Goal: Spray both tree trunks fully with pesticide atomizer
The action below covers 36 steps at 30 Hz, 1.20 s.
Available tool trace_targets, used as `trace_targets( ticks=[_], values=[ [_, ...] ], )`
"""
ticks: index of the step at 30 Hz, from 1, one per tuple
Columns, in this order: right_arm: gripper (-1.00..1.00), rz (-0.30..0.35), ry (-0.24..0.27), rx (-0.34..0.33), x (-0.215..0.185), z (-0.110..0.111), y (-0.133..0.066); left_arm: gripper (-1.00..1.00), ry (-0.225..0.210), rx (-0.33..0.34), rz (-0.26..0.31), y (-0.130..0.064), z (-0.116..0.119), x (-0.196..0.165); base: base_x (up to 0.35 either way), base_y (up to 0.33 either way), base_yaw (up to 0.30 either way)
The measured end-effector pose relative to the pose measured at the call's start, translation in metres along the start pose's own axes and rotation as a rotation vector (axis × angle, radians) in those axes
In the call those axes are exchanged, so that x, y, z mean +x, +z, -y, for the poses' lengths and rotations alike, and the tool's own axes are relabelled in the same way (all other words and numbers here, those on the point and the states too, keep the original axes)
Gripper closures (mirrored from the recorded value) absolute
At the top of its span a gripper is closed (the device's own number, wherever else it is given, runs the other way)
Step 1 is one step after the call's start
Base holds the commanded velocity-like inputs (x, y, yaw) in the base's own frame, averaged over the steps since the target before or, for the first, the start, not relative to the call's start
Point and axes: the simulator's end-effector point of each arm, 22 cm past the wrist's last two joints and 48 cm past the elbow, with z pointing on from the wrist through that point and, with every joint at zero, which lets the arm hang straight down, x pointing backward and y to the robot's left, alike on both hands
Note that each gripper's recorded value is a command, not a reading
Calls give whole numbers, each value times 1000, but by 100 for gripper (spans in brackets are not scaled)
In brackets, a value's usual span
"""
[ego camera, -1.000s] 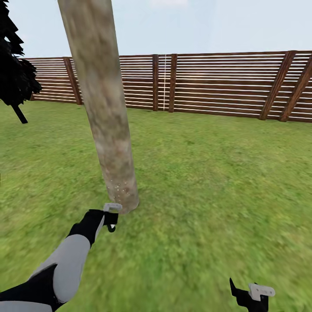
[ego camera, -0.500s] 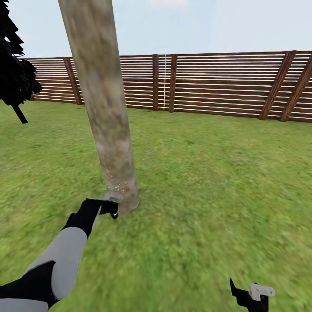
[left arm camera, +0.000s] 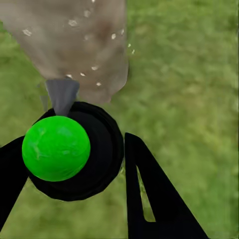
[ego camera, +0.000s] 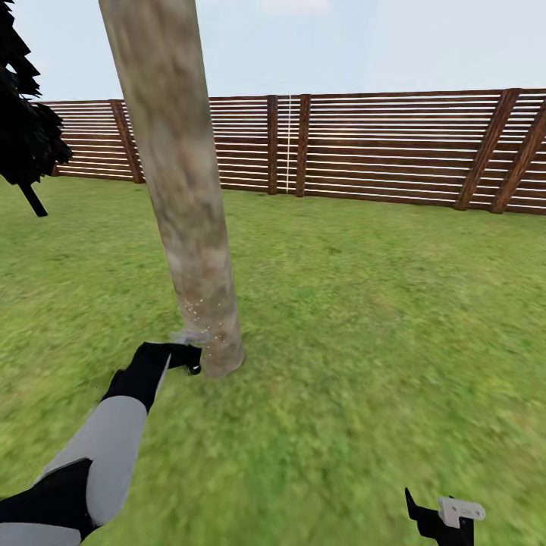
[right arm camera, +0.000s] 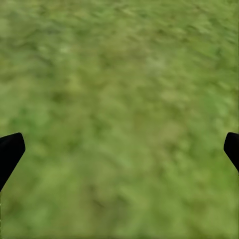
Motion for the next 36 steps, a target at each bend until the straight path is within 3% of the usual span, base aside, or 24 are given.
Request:
trace_targets(
  ticks=[3, 6, 8, 10, 13, 18, 21, 24, 26, 28, 30, 32, 33, 36],
  values=[
    [-100, 0, 0, 0, 0, 0, 0, 100, -13, 32, -25, 0, 25, -9, 0, 0, 0],
    [-100, 0, 0, 0, 0, 0, 0, 100, -18, 12, -28, -4, 10, -16, 0, 0, 0],
    [-100, 1, 0, -1, 0, 0, 0, 100, -20, -31, -12, -12, -21, -22, 0, 0, 0],
    [-100, 1, 0, -1, 0, 0, 0, 100, -24, -28, -4, -17, -37, -25, 0, 0, 0],
    [-100, 2, 0, 0, -1, 0, 0, 100, -23, 13, 18, -24, -40, -40, 0, 0, 0],
    [-100, 2, 0, 0, -1, 0, 0, 100, -35, 40, 35, -33, -22, -81, 0, 0, 0],
    [-100, 2, 0, -1, -1, 0, 0, 100, -36, 17, 13, -37, -35, -82, 0, 0, 0],
    [-100, 2, 0, -1, -1, 0, 0, 100, -48, -39, -3, -49, -75, -86, 0, 0, 0],
    [-100, 2, 0, 0, -1, 0, 0, 100, -27, -43, -17, -53, -72, -97, 0, 0, 0],
    [-100, 2, 0, 0, -1, 0, 0, 100, 41, -38, -37, -54, -52, -108, 0, 0, 0],
    [-100, 2, 0, 0, -1, 0, 0, 100, 69, -29, -12, -60, -38, -133, 0, 0, 0],
    [-100, 2, 0, 0, -1, 0, 0, 100, 70, -37, -22, -64, -37, -139, 0, 0, 0],
    [-100, 1, 0, -1, -1, 0, 0, 100, 54, -56, -56, -67, -46, -133, 0, 0, 0],
    [-100, 1, 0, 0, -1, 0, 0, 100, 33, -84, -80, -71, -66, -126, 0, 0, 0]
  ],
)
